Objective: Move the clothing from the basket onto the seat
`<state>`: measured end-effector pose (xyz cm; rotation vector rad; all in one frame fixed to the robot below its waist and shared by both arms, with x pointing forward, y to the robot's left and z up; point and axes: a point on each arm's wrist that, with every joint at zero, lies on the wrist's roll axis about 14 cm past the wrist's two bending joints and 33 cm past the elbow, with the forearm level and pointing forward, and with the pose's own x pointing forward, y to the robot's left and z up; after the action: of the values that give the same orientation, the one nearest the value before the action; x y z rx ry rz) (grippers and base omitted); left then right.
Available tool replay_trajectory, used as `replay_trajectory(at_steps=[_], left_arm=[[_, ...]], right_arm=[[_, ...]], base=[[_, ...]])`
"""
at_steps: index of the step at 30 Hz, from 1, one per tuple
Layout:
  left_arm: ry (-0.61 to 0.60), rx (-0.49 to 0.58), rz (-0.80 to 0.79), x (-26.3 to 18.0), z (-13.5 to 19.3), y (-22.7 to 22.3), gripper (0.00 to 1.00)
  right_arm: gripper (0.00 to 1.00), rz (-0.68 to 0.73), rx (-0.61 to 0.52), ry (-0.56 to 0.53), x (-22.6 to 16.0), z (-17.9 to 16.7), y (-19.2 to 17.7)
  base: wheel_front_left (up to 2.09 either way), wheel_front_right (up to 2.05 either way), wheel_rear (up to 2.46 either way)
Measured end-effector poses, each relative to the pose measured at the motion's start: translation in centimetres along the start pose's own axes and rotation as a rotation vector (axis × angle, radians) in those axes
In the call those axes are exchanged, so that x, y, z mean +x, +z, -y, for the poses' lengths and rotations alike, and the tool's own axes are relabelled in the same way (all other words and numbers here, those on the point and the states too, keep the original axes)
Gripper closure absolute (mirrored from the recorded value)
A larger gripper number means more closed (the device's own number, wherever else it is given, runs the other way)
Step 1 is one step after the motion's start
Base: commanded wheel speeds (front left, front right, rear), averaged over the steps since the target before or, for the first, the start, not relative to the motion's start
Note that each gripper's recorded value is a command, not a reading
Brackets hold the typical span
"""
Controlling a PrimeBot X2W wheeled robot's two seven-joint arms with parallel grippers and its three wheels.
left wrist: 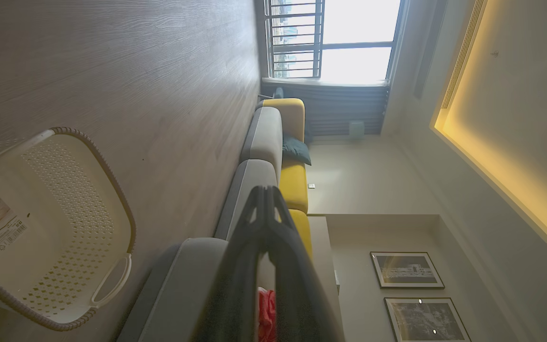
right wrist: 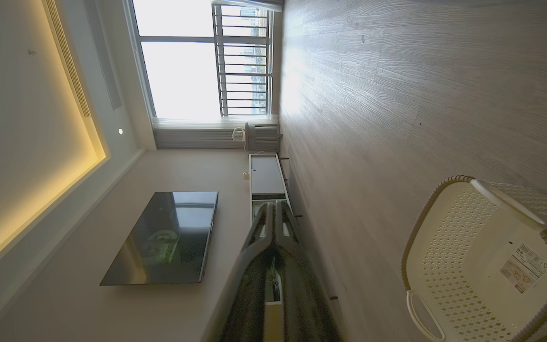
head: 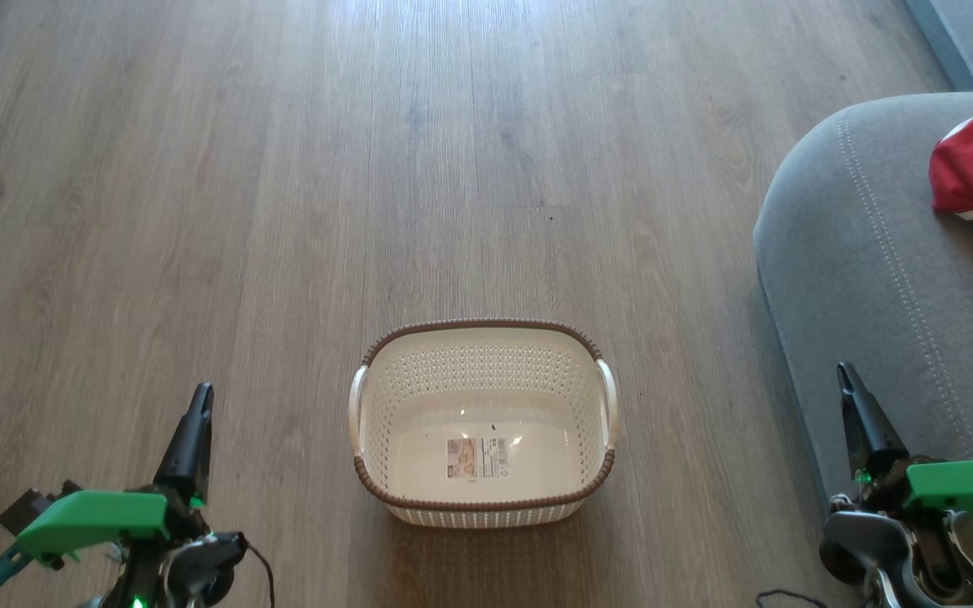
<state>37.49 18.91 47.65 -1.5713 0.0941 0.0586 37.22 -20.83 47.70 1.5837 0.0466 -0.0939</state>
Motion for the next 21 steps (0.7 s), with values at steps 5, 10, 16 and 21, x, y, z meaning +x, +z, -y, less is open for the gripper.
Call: replay_trajectory(at_steps=[5, 10, 16, 21], left_arm=[[0.000, 0.000, 0.000, 0.00, 0.00, 0.00, 1.00], [0.000, 0.000, 0.000, 0.00, 0.00, 0.00, 1.00], [0.000, 0.000, 0.000, 0.00, 0.00, 0.00, 1.00], [0.000, 0.000, 0.000, 0.00, 0.00, 0.00, 1.00]], right_arm=[[1.00, 0.000, 0.000, 0.000, 0.00, 0.00, 0.01], [1.00, 0.000, 0.000, 0.000, 0.00, 0.00, 0.01], [1.00, 0.001, 0.000, 0.000, 0.00, 0.00, 0.01], [1.00, 0.001, 0.000, 0.000, 0.00, 0.00, 0.01]], base=[[0.00, 0.00, 0.00], [0.00, 0.00, 0.00], [0.00, 0.00, 0.00], [0.00, 0.00, 0.00]])
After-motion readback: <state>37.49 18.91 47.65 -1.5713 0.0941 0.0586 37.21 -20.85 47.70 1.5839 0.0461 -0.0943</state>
